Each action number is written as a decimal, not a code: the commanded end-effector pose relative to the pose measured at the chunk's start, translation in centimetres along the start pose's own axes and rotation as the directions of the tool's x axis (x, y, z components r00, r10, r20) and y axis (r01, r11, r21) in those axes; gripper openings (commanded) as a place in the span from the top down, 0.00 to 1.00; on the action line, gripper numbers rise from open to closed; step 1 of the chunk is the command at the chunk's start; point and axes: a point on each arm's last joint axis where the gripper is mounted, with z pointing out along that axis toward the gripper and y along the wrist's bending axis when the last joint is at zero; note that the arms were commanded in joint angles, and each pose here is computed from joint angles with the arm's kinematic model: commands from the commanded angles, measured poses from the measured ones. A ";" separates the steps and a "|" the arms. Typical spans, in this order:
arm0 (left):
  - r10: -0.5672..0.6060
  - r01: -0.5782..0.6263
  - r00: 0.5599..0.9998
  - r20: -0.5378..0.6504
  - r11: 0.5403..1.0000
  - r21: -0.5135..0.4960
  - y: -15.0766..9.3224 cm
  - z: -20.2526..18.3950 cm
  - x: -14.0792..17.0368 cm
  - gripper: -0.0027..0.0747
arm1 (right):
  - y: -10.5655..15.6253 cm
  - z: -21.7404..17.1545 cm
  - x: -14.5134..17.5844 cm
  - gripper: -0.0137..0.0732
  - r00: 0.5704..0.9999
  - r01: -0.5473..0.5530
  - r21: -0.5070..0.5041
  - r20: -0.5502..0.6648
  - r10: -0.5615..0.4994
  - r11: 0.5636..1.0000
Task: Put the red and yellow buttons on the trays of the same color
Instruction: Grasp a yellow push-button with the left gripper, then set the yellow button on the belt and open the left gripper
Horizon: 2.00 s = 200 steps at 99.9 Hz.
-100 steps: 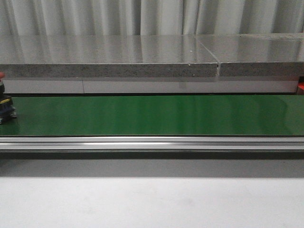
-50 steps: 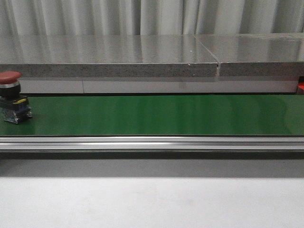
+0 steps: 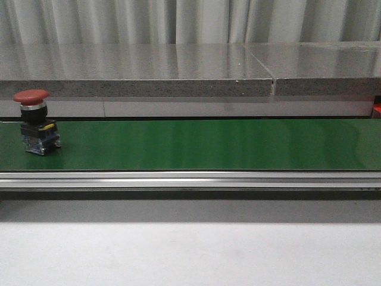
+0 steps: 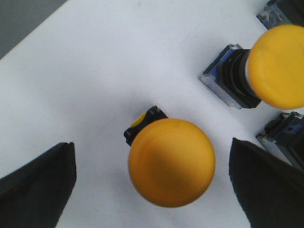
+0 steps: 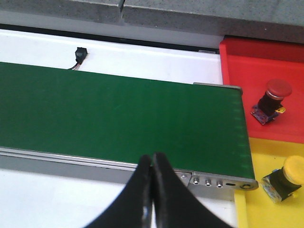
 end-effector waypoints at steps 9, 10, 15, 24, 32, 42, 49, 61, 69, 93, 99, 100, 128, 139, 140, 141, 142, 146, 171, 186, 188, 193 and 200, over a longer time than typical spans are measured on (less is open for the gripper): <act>-0.013 0.011 0.994 0.110 1.000 0.022 -0.3 -1.8 -1.3 0.17 | -0.1 -0.5 -1.4 0.92 0.996 0.005 0.013 0.094 -0.006 1.000; -0.013 0.011 0.994 0.112 1.000 0.022 -0.3 -1.8 -1.3 0.17 | -0.1 -0.5 -1.4 0.92 0.996 0.005 0.013 0.094 -0.006 1.000; -0.013 0.011 0.994 0.112 1.000 0.022 -0.3 -1.8 -1.3 0.23 | -0.1 -0.5 -1.4 0.92 0.996 0.005 0.013 0.094 -0.006 1.000; -0.013 0.011 0.994 0.112 1.000 0.022 -0.3 -1.8 -1.3 0.38 | -0.1 -0.5 -1.4 0.92 0.996 0.005 0.013 0.094 -0.006 1.000; -0.023 0.020 0.993 0.113 0.999 0.030 -0.3 -1.9 -1.3 0.54 | -0.1 -0.5 -1.4 0.92 0.996 0.005 0.013 0.094 -0.006 1.000; -0.025 0.021 0.992 0.123 0.999 0.033 -0.4 -2.3 -1.4 0.69 | -0.1 -0.5 -1.4 0.92 0.996 0.005 0.013 0.094 -0.006 1.000; -0.024 0.019 0.990 0.140 0.999 0.037 -0.4 -2.9 -1.4 0.77 | -0.1 -0.5 -1.4 0.92 0.996 0.005 0.013 0.094 -0.006 1.000; -0.037 0.026 0.983 0.182 0.998 0.060 -0.7 -4.7 -1.5 0.82 | -0.1 -0.5 -1.4 0.92 0.996 0.005 0.013 0.094 -0.006 1.000; -0.028 0.011 0.975 0.222 0.997 0.079 -1.2 -6.5 -1.4 0.82 | -0.1 -0.5 -1.4 0.92 0.996 0.005 0.013 0.094 -0.006 1.000; 0.048 -0.108 0.929 0.366 0.983 0.146 -4.1 -12.8 0.1 0.82 | -0.1 -0.5 -1.4 0.92 0.996 0.005 0.013 0.094 -0.006 1.000; 0.067 -0.140 0.918 0.392 0.977 0.163 -4.7 -14.3 0.8 0.82 | -0.1 -0.5 -1.4 0.92 0.996 0.005 0.013 0.094 -0.006 1.000; 0.072 -0.148 0.916 0.394 0.975 0.166 -4.9 -14.5 0.9 0.82 | -0.1 -0.5 -1.4 0.92 0.996 0.005 0.013 0.094 -0.006 1.000; 0.245 -0.345 0.888 0.390 0.914 0.212 -8.9 -17.5 3.5 0.82 | -0.1 -0.5 -1.4 0.92 0.996 0.005 0.013 0.094 -0.006 1.000; 0.311 -0.419 0.865 0.393 0.880 0.226 -10.5 -17.6 4.3 0.82 | -0.1 -0.5 -1.4 0.92 0.996 0.005 0.013 0.094 -0.006 1.000; 0.318 -0.425 0.864 0.390 0.876 0.228 -10.7 -17.5 4.4 0.82 | -0.1 -0.5 -1.4 0.92 0.996 0.005 0.013 0.094 -0.006 1.000; 0.320 -0.428 0.863 0.390 0.874 0.230 -10.8 -17.5 4.5 0.82 | -0.1 -0.5 -1.4 0.92 0.996 0.005 0.013 0.094 -0.006 1.000; 0.328 -0.436 0.861 0.388 0.870 0.232 -11.0 -17.4 4.6 0.82 | -0.1 -0.5 -1.4 0.92 0.996 0.005 0.013 0.094 -0.006 1.000; 0.342 -0.449 0.858 0.383 0.861 0.238 -11.5 -17.3 4.8 0.82 | -0.1 -0.5 -1.4 0.92 0.996 0.005 0.013 0.094 -0.006 1.000; 0.479 -0.538 0.837 0.265 0.808 0.239 -14.2 -14.6 5.4 0.82 | -0.1 -0.5 -1.4 0.92 0.996 0.005 0.013 0.094 -0.006 1.000; 0.496 -0.539 0.840 0.218 0.808 0.237 -15.2 -13.3 4.5 0.82 | -0.1 -0.5 -1.4 0.92 0.996 0.005 0.013 0.094 -0.006 1.000; 0.498 -0.539 0.841 0.213 0.808 0.237 -15.3 -13.1 4.4 0.82 | -0.1 -0.5 -1.4 0.92 0.996 0.005 0.013 0.094 -0.006 1.000; 0.501 -0.539 0.841 0.205 0.808 0.236 -15.5 -12.8 4.2 0.82 | -0.1 -0.5 -1.4 0.92 0.996 0.005 0.013 0.094 -0.006 1.000; 0.508 -0.540 0.841 0.185 0.808 0.235 -15.7 -12.4 4.0 0.82 | -0.1 -0.5 -1.4 0.92 0.996 0.005 0.013 0.094 -0.006 1.000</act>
